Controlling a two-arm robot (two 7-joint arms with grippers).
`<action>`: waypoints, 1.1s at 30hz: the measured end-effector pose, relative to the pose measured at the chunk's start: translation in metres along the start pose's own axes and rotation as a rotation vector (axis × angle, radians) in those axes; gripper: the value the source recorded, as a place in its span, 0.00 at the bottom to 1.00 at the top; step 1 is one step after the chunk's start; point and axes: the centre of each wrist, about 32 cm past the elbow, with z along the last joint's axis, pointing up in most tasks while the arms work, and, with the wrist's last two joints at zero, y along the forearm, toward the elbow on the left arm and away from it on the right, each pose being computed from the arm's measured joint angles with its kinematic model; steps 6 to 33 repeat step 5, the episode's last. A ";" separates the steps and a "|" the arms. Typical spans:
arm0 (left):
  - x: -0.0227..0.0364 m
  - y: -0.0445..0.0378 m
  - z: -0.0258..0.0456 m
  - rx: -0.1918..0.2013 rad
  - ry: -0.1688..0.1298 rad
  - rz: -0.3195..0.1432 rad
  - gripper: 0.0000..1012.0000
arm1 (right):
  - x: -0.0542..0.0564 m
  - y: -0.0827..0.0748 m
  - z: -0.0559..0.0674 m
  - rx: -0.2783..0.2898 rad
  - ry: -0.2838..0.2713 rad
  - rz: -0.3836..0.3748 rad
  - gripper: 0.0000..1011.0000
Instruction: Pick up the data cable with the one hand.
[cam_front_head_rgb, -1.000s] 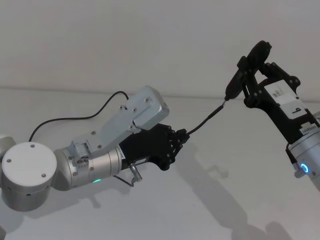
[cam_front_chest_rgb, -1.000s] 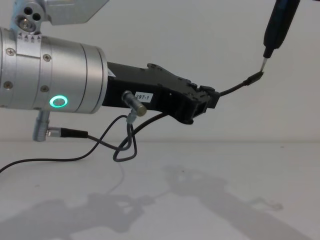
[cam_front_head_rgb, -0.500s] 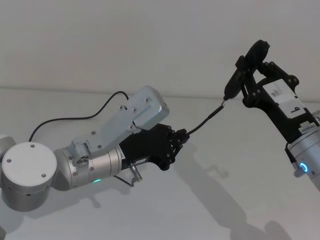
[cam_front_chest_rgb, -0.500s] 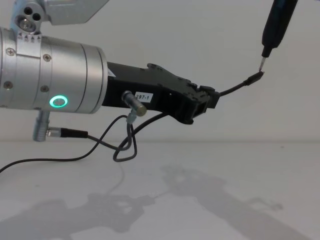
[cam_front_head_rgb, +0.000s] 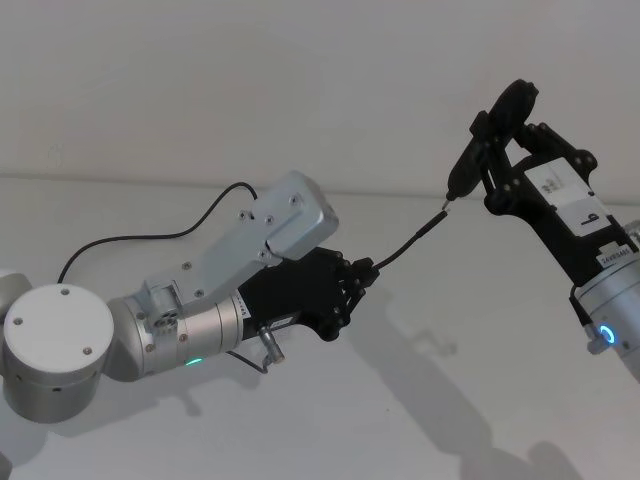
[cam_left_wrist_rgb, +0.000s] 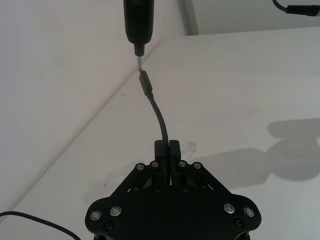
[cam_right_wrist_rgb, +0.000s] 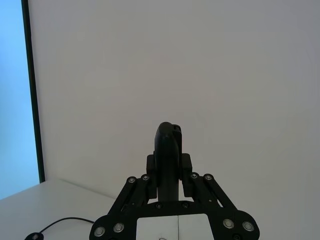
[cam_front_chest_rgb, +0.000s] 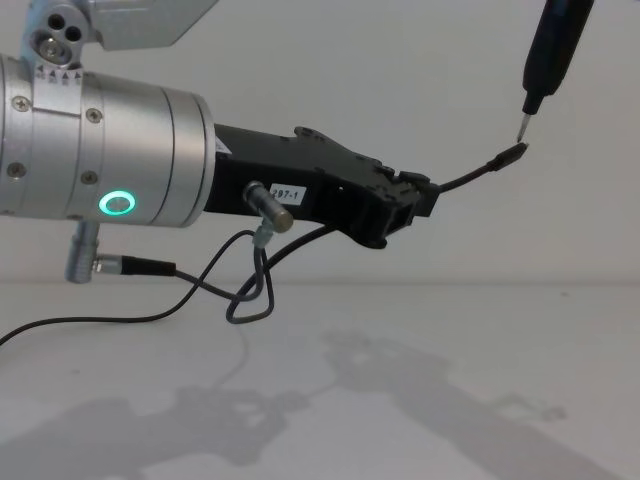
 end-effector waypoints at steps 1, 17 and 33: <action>0.0000 0.0000 0.0000 0.000 0.000 0.000 0.05 | 0.000 0.000 0.000 0.000 0.000 0.000 0.27; 0.0000 0.0000 0.0000 0.000 0.000 0.000 0.05 | 0.000 0.000 0.000 0.000 0.000 0.000 0.27; 0.0000 0.0000 0.0000 0.000 0.000 0.000 0.05 | 0.000 0.000 0.000 0.000 0.000 0.000 0.27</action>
